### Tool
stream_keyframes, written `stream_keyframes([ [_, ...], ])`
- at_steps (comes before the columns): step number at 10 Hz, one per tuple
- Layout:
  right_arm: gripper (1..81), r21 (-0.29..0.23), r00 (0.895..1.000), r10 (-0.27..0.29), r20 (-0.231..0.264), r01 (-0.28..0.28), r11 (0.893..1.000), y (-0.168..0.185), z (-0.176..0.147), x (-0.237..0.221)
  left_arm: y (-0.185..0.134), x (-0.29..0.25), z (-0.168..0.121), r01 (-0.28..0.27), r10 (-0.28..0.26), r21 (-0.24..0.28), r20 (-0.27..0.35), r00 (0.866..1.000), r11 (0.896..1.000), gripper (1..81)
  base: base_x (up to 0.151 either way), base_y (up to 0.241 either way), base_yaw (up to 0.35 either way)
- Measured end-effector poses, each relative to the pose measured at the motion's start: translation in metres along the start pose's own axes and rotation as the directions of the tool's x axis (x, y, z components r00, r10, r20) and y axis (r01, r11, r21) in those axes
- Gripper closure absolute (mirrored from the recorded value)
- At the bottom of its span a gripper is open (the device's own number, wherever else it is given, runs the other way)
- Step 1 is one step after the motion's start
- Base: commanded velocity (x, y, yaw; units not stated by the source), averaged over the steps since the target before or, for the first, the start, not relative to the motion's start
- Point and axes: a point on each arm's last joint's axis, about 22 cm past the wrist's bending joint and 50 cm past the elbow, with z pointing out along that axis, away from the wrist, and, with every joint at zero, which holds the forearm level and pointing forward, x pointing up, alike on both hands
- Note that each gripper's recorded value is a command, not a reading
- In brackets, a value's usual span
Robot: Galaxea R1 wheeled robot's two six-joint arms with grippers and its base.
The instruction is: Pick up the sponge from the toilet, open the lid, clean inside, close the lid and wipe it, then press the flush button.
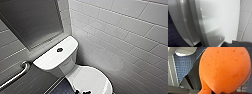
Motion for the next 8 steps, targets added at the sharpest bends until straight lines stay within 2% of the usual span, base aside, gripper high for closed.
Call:
stream_keyframes([
  [5,81.1,-0.003,1.0,-0.001,-0.001,0.001,1.0,0.001,0.0,0.0,0.026,-0.001,-0.024,0.04,-0.038,-0.068,0.028,0.999,0.997,1.0,0.0,0.0,0.0],
  [8,81.1,-0.009,1.0,-0.005,-0.004,0.005,1.0,0.004,0.001,0.001,0.043,0.004,-0.044,0.084,-0.081,-0.119,0.027,0.996,0.989,1.0,0.0,0.0,0.0],
])
